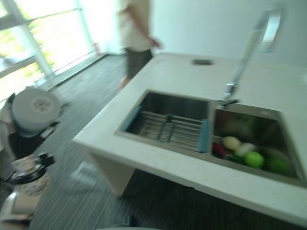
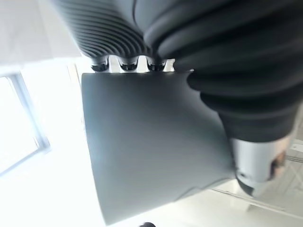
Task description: Place the dishes in the dishwasher.
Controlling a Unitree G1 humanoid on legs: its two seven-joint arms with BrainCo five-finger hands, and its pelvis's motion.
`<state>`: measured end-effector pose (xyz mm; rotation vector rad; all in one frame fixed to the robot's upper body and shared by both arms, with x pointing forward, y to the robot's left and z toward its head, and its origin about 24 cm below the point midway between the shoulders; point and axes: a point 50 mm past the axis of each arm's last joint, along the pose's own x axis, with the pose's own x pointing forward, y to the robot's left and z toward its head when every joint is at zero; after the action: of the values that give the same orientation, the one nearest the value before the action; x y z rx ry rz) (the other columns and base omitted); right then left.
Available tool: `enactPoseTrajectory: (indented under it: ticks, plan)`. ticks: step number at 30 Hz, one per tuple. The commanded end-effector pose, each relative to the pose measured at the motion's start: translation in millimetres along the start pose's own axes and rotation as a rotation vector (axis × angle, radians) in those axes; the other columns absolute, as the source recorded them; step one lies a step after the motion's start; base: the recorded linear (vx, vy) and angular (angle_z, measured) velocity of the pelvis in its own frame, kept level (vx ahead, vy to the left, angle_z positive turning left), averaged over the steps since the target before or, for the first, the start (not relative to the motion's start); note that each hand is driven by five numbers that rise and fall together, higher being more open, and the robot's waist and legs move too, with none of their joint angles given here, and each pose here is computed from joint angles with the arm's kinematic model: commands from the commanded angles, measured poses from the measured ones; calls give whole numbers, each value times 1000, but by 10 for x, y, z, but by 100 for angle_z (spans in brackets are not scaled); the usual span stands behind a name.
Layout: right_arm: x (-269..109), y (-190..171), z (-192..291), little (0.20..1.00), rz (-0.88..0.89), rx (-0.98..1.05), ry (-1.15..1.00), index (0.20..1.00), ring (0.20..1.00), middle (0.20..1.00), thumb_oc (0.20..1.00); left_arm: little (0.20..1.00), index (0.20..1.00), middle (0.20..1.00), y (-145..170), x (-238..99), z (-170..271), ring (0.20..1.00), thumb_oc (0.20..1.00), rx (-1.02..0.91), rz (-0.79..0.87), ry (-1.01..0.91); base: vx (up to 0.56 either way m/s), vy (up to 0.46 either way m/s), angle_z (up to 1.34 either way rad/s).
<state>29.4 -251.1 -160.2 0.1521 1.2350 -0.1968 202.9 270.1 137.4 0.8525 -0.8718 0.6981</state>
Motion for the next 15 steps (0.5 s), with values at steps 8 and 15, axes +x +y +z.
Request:
enactPoseTrajectory:
  ticks: [8, 15]
  plan:
    - [26, -71, 149, 1000, -81, 207, -94, 1000, 1000, 1000, 1000, 200, 200, 200, 3, 374, 166, 200, 200, -250, 52, -96, -242, 382, 130]
    - [79, 96, 344, 1000, -23, 177, -149, 1000, 1000, 1000, 1000, 200, 200, 200, -65, 427, 225, 200, 200, -312, -14, -81, -96, 340, 51]
